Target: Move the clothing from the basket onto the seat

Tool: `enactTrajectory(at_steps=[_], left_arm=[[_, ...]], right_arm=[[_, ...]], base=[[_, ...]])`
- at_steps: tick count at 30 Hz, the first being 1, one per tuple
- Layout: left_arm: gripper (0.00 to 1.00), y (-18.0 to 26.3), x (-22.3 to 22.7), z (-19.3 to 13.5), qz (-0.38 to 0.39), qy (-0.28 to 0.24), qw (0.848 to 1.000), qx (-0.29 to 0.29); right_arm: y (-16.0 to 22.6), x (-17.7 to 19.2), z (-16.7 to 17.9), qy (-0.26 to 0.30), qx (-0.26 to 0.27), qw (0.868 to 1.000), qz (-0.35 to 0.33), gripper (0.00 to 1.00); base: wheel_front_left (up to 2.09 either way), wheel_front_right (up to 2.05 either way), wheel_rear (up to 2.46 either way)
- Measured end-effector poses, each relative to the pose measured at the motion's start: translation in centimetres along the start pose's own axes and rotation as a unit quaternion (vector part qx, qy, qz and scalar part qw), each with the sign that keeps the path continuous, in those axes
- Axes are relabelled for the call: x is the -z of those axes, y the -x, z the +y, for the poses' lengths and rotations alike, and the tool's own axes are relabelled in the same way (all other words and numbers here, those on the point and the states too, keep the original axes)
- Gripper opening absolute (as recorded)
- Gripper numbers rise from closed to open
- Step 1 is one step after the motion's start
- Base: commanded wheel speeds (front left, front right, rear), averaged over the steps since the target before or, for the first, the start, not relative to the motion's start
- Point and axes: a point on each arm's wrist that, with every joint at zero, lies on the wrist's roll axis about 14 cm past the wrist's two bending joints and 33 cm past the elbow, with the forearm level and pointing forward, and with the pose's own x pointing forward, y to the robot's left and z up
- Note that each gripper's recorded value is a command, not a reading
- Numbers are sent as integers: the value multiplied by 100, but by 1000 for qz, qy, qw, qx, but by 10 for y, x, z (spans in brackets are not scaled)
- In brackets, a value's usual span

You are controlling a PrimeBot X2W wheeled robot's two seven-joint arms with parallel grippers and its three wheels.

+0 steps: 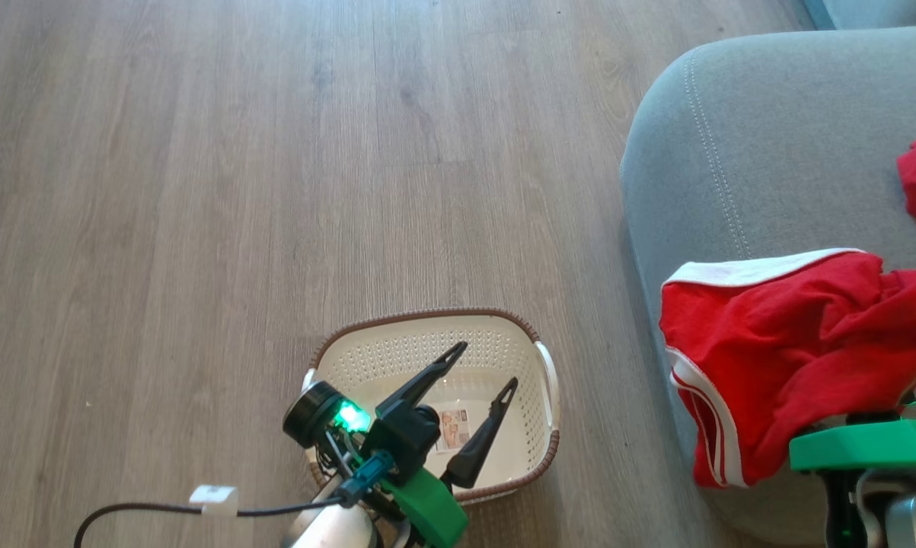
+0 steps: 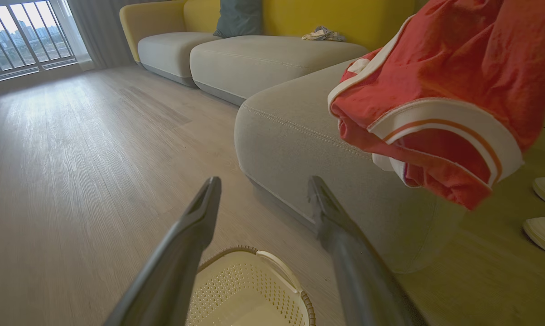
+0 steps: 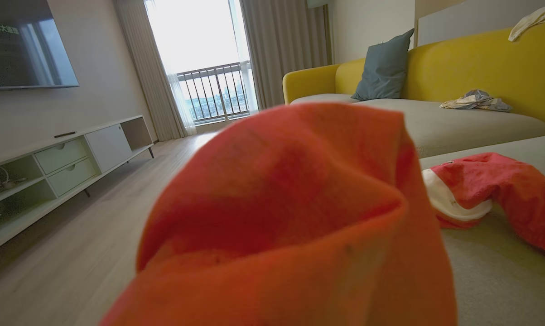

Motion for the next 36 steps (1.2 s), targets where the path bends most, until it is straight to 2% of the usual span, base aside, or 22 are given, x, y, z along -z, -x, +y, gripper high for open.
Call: enactTrajectory(at_steps=[12,24,36], left_arm=[[100,-11,0,-12,-3,4,1000,23],[100,-42,3,-56,-9,22,994,109],[100,-68,9,-108,-15,37,977,211]], right_arm=[[8,-14,-19,9,27,999,-18,0],[37,-49,-71,36,112,991,-57,0],[87,-68,-120,58,207,975,-64,0]], base=[[0,0,0],[0,0,0],[0,0,0]])
